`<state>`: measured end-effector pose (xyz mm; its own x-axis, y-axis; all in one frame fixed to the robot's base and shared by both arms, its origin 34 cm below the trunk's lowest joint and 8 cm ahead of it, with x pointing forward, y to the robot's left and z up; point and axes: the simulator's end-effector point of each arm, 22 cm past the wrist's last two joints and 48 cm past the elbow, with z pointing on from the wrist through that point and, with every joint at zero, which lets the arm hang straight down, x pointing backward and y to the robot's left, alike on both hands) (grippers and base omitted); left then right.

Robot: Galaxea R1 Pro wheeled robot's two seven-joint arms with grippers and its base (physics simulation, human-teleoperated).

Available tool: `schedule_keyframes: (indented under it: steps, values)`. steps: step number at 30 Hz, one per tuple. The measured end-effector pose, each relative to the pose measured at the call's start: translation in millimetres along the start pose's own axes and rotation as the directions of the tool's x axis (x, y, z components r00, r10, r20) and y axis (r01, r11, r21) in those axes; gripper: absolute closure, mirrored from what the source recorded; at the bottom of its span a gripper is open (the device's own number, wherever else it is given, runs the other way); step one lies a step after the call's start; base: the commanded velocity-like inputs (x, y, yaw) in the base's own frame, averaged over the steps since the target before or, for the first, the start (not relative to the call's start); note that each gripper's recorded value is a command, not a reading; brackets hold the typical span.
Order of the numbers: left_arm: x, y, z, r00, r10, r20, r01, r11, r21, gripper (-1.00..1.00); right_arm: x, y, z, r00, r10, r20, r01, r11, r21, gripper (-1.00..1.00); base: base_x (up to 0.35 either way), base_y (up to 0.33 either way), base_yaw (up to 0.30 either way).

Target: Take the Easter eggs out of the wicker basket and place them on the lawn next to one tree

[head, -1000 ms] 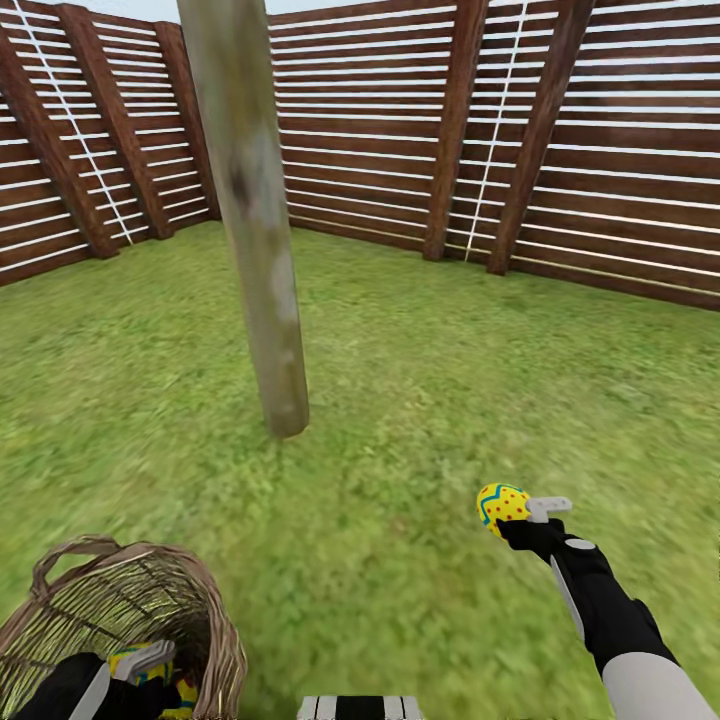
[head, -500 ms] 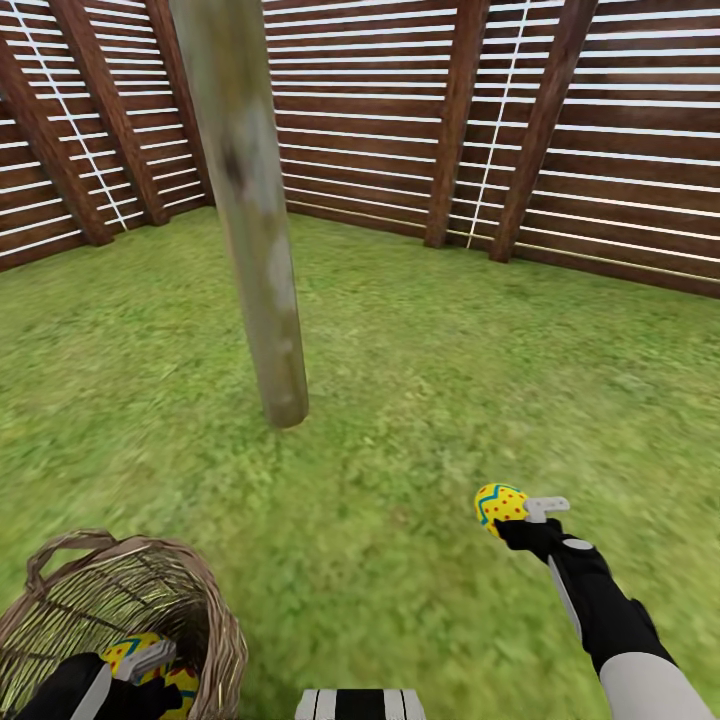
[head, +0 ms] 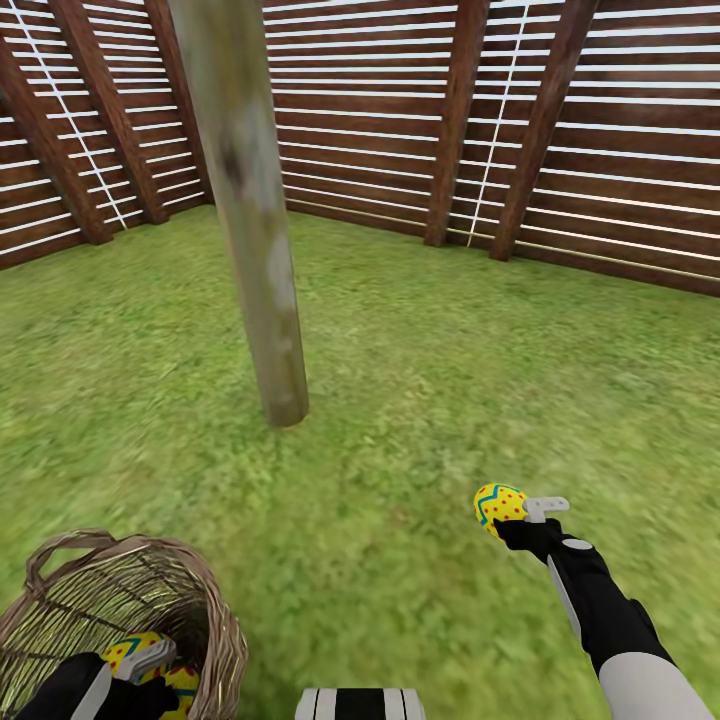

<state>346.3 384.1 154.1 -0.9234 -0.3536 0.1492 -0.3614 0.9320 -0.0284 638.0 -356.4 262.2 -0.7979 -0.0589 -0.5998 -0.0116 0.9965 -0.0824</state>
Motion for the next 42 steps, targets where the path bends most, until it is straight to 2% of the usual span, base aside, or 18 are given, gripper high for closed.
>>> schedule_keyframes:
  steps: [31, 33, 36, 42]
  values:
    - [-0.2, -0.6, -0.1, 1.0, -0.007, 0.0, 0.007, 1.0, 0.004, 1.0, 2.7, 6.2, 0.9, 1.0, 0.002, -0.006, -0.002, 1.0, -0.008, 1.0, 0.0, 0.0, 0.0]
    - [-0.3, -1.1, -0.1, 1.0, -0.002, 0.001, 0.002, 1.0, 0.002, 1.0, 1.4, 6.9, 1.0, 1.0, 0.0, 0.0, 0.0, 1.0, -0.009, 1.0, 0.0, 0.0, 0.0]
    - [-1.3, -4.0, 0.1, 1.0, 0.026, 0.005, -0.026, 1.0, -0.013, 1.0, 2.9, 8.6, 2.0, 1.0, -0.002, 0.004, 0.002, 1.0, -0.014, 1.0, 0.0, 0.0, 0.0]
    - [-1.4, -4.2, 0.1, 1.0, 0.029, 0.006, -0.028, 0.999, -0.014, 1.0, 6.8, 9.4, 2.7, 1.0, -0.003, -0.005, 0.003, 1.0, -0.014, 1.0, 0.0, 0.0, 0.0]
